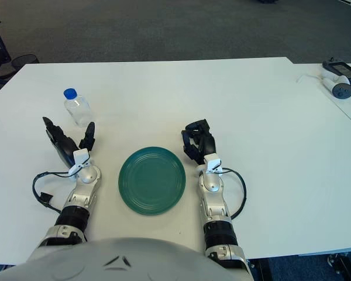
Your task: Put the bottle into the plate.
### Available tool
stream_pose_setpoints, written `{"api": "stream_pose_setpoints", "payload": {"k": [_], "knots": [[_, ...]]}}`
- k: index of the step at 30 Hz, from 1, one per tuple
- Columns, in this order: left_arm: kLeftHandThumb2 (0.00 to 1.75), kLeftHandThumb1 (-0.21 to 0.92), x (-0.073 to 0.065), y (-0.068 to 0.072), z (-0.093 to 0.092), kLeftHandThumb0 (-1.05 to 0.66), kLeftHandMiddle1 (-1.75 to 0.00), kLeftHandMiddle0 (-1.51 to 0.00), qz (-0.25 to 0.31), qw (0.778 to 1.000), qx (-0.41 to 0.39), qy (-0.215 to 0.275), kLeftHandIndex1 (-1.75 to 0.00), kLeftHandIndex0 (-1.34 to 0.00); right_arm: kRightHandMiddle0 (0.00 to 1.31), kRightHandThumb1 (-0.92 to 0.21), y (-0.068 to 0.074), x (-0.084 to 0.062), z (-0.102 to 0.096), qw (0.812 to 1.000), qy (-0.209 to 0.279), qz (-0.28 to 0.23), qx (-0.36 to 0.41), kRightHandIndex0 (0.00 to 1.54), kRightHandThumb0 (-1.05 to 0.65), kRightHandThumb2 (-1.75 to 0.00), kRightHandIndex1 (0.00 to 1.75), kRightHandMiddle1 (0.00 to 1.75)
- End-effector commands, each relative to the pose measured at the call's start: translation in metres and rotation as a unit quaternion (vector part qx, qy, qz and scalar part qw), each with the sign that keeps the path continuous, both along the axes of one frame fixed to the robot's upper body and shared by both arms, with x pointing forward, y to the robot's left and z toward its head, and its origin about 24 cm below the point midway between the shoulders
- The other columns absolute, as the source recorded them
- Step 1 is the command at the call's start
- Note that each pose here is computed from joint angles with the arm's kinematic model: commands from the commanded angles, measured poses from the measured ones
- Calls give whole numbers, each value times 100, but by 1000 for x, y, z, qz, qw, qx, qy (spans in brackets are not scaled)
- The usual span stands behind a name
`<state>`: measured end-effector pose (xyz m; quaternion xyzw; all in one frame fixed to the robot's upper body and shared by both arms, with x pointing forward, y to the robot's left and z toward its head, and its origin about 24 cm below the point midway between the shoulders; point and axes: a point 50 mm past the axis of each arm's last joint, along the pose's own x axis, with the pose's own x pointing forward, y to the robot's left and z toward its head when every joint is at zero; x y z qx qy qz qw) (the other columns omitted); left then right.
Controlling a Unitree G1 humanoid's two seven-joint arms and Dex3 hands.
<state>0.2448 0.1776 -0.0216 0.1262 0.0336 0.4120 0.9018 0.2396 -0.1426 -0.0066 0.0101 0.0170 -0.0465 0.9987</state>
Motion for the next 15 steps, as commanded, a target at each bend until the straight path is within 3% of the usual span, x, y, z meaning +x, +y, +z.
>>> {"api": "stream_pose_setpoints", "payload": {"k": [1, 15], "knots": [[16, 92, -20, 24, -33, -105, 0, 0, 32, 996, 5, 88, 0, 0, 21, -91, -7, -31, -50, 990, 136, -21, 19, 35, -35, -53, 111, 174], [15, 92, -5, 27, -25, -105, 0, 0, 39, 997, 9, 67, 0, 0, 23, -92, -8, -31, -53, 990, 135, -19, 23, 35, -35, -49, 112, 172]]}}
